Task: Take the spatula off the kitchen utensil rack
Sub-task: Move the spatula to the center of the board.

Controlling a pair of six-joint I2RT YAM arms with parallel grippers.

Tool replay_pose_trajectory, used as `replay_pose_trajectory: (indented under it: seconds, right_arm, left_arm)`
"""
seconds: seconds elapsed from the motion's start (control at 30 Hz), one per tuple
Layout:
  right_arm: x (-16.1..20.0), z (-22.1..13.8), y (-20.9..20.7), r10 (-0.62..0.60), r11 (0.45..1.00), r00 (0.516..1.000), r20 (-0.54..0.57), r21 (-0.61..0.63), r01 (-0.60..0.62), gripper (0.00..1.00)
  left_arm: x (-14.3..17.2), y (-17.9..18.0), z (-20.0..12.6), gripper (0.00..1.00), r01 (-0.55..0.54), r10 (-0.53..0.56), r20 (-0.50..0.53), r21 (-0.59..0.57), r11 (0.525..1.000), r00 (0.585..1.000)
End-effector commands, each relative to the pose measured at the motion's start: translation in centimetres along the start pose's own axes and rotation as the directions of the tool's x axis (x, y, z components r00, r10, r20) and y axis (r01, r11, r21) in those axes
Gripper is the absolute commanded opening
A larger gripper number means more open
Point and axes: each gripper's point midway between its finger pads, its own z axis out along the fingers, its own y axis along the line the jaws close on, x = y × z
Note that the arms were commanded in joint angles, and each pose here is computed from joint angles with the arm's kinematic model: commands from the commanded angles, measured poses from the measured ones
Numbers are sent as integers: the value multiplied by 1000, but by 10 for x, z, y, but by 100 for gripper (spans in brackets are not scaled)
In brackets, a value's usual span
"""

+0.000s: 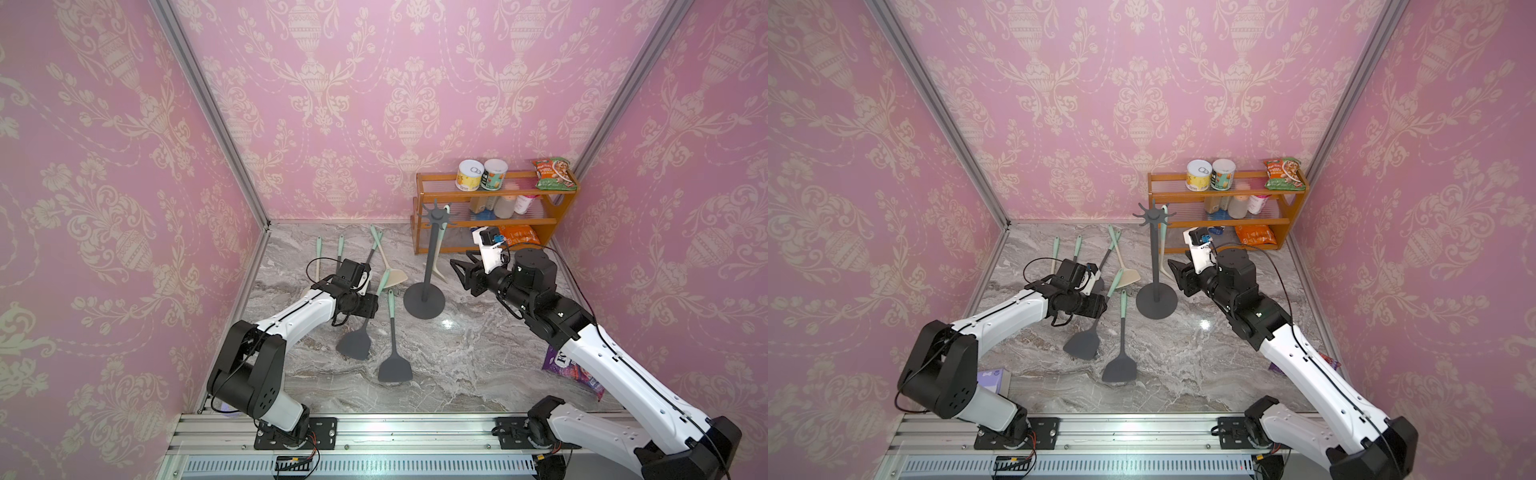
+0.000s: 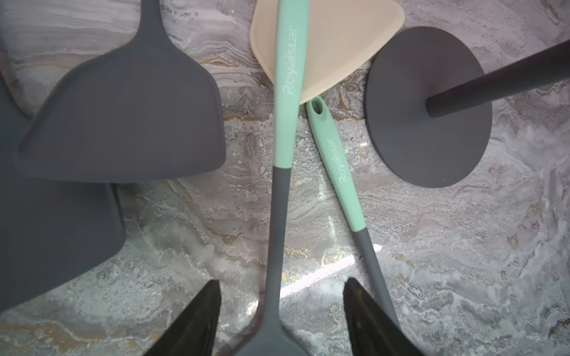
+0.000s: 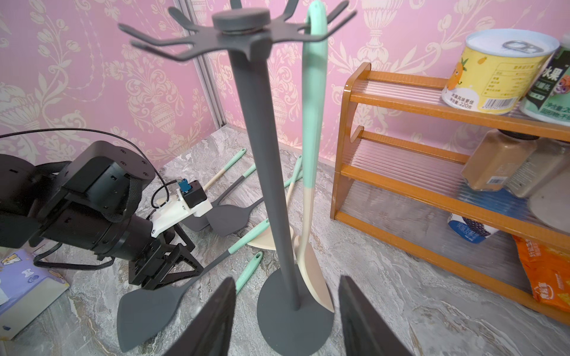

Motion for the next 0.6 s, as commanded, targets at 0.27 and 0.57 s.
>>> replay_pose_trajectory:
  seconds: [0.27,0.57]
  right_arm:
    - [15,5,-9,-16,999,999,-43,34,17,56]
    - [15,-2,-13,-23,998,999,-40,54,26,57]
  left_arm:
    - [-12,5,35,63,-50,51,7,-31,998,999]
    - [5,-1,47,38,-28,29,-23,19,999,999]
